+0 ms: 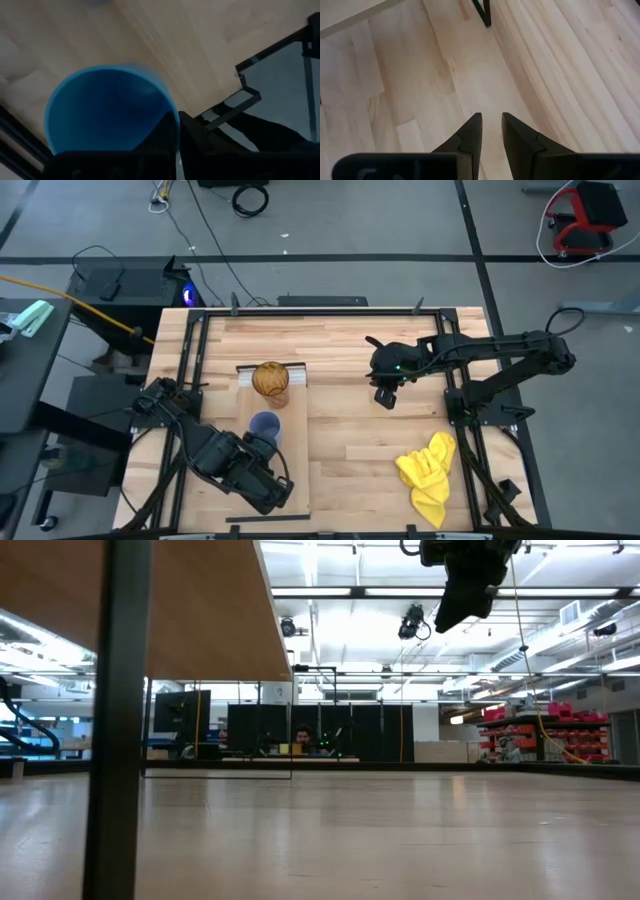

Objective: Stack small to large cups/mugs on shelf
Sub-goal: Put the light blue cup on the shelf

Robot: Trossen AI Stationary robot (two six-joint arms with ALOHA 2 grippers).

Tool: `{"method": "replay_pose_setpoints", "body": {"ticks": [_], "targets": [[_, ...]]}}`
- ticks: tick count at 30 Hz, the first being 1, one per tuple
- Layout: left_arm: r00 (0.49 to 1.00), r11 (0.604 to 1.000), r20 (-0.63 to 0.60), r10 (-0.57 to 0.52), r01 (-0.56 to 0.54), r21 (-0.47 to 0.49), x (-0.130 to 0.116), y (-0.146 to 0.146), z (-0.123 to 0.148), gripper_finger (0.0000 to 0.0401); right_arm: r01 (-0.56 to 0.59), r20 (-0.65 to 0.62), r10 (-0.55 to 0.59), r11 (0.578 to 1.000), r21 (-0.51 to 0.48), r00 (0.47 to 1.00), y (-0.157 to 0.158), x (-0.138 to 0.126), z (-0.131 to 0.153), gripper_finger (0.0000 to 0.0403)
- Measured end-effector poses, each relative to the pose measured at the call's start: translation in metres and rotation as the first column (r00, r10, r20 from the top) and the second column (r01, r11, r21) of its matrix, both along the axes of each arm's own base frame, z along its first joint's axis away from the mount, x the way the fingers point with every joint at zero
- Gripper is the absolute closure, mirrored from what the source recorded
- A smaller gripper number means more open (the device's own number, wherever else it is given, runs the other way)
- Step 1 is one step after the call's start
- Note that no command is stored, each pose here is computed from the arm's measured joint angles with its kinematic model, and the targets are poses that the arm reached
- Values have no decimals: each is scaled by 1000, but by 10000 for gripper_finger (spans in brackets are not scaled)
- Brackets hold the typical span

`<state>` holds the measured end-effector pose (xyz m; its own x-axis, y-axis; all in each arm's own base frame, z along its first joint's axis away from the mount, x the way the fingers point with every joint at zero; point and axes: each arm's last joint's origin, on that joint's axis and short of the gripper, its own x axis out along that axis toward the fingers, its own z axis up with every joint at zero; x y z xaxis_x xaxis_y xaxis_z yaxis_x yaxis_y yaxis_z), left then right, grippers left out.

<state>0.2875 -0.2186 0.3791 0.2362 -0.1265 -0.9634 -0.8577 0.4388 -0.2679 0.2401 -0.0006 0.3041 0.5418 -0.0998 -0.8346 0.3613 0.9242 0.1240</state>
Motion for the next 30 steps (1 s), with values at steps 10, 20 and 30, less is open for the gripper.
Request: {"method": "replay_pose_setpoints", "body": {"ticks": [10,20,30], "targets": [[1000,1000,17,4,-5,16,1,1,2,390,-3,14,3,1000,-8,1000,0,1,1,321],[999,1000,49,-5,5,-5,1,1,10,387,16,16,-16,1000,-24,1000,-1,1,1,321],[998,1000,54,-22,22,14,1,2,9,367,35,18,-34,998,-47,999,-2,1,1,321]]}}
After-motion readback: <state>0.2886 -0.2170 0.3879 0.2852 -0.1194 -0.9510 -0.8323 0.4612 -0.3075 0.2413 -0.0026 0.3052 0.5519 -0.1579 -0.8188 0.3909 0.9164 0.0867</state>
